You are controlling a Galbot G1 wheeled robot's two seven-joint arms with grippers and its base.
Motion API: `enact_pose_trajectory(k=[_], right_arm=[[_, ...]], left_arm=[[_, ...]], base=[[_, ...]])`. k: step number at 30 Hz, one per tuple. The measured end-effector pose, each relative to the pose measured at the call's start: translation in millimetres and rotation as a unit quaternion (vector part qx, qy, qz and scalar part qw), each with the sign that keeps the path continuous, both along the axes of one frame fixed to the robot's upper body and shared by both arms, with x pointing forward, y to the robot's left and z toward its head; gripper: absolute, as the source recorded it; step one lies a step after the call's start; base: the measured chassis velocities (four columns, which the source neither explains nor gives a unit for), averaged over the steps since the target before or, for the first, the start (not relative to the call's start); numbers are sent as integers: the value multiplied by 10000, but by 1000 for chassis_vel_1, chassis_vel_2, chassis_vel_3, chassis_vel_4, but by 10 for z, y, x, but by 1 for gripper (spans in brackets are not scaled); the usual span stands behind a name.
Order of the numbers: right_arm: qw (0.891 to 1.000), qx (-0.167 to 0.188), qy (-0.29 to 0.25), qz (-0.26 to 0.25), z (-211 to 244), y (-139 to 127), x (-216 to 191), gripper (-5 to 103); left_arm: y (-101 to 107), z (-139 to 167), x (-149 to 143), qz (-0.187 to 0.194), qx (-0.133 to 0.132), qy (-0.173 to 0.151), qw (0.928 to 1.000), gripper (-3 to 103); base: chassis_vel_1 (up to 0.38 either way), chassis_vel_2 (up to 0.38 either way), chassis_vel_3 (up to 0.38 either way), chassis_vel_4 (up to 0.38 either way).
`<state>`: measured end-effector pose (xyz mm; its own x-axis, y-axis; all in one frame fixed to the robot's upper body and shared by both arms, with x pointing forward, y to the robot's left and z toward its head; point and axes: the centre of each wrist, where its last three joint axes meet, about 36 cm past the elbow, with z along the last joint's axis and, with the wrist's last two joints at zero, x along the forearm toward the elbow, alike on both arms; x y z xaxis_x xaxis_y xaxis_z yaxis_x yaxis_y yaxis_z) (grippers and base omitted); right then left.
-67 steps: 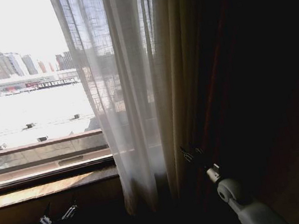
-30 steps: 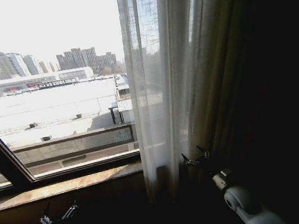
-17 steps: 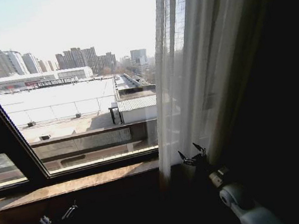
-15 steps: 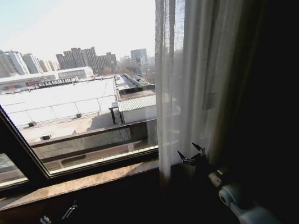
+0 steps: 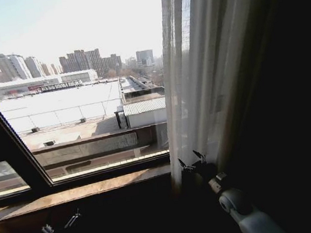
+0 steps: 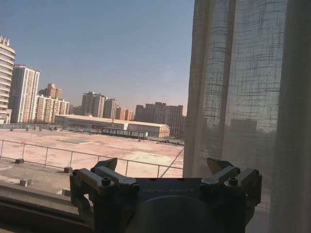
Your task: Open the curtains by pulling them apart, changing their state from closed to fully open.
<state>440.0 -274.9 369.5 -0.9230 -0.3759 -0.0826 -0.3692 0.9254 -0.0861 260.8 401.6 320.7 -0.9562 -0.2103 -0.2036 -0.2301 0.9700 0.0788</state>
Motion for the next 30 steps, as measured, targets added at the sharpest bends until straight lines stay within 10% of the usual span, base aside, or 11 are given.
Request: enact_pose_trajectory(k=[30], right_arm=[[9972, -176, -144, -717, -87, 278, 308, 100]], left_arm=[[-1, -1, 0, -1, -1, 1, 10000, 100]], base=[[-96, 100, 90, -91]])
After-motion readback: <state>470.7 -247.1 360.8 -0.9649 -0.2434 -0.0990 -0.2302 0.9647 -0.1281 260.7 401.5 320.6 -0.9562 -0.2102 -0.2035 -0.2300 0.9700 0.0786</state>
